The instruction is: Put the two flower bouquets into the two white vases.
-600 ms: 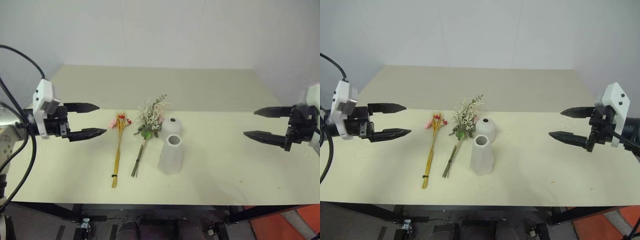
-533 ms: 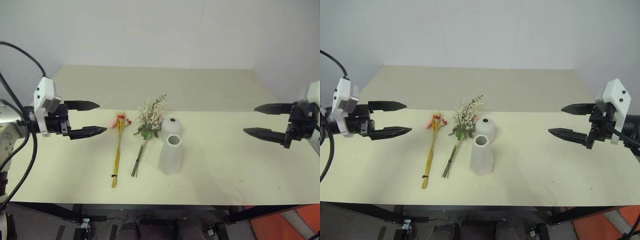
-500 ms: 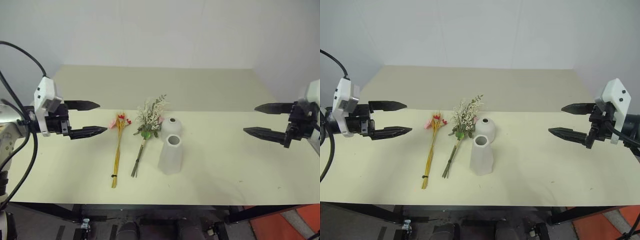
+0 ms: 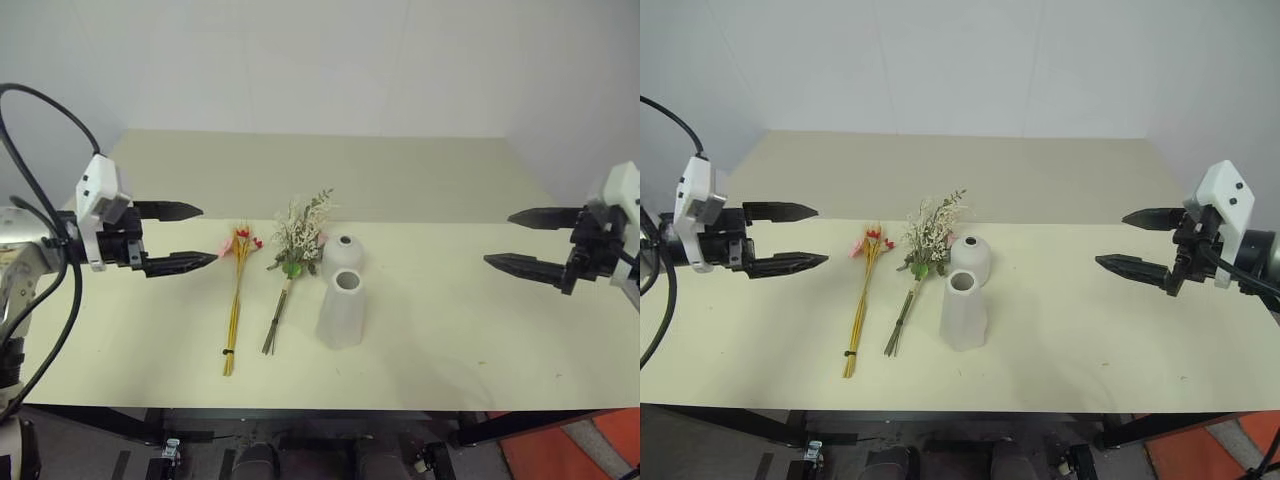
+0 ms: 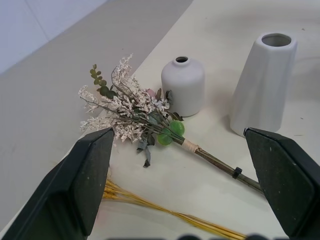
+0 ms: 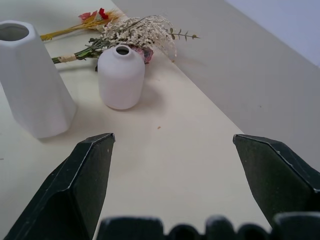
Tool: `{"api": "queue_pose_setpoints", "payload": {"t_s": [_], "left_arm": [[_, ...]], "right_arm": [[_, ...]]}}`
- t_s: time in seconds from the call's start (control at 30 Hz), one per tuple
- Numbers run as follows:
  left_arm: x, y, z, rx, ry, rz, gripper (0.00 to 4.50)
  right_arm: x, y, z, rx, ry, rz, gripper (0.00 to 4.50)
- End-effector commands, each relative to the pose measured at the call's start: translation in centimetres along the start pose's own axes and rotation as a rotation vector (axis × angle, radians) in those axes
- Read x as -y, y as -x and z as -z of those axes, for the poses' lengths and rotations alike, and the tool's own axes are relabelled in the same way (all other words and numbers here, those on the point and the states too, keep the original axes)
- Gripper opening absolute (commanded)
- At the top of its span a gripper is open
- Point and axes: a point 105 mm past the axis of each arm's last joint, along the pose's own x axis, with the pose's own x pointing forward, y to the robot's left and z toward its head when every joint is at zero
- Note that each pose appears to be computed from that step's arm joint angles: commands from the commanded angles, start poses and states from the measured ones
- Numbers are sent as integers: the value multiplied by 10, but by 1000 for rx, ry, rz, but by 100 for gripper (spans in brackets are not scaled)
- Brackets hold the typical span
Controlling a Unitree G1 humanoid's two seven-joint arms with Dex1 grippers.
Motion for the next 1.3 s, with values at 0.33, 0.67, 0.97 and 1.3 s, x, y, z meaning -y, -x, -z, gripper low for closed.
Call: {"api": "queue_pose_setpoints", "payload": {"t_s": [0.33, 0.67, 0.97, 1.3], "left_arm": [[0, -12, -16, 57, -59, 47, 450], [-15, -52, 45, -533, 244, -119, 450], [-15, -90, 78, -723, 314, -210, 450], [-19, -88, 99, -818, 330, -266, 389]], "right_arm": [[-8, -12, -21, 50, 82, -23, 448], [-13, -14, -27, 77, 101, -80, 448], [-14, -13, -37, 82, 144, -128, 448], [-15, -12, -37, 88, 144, -130, 450]]}}
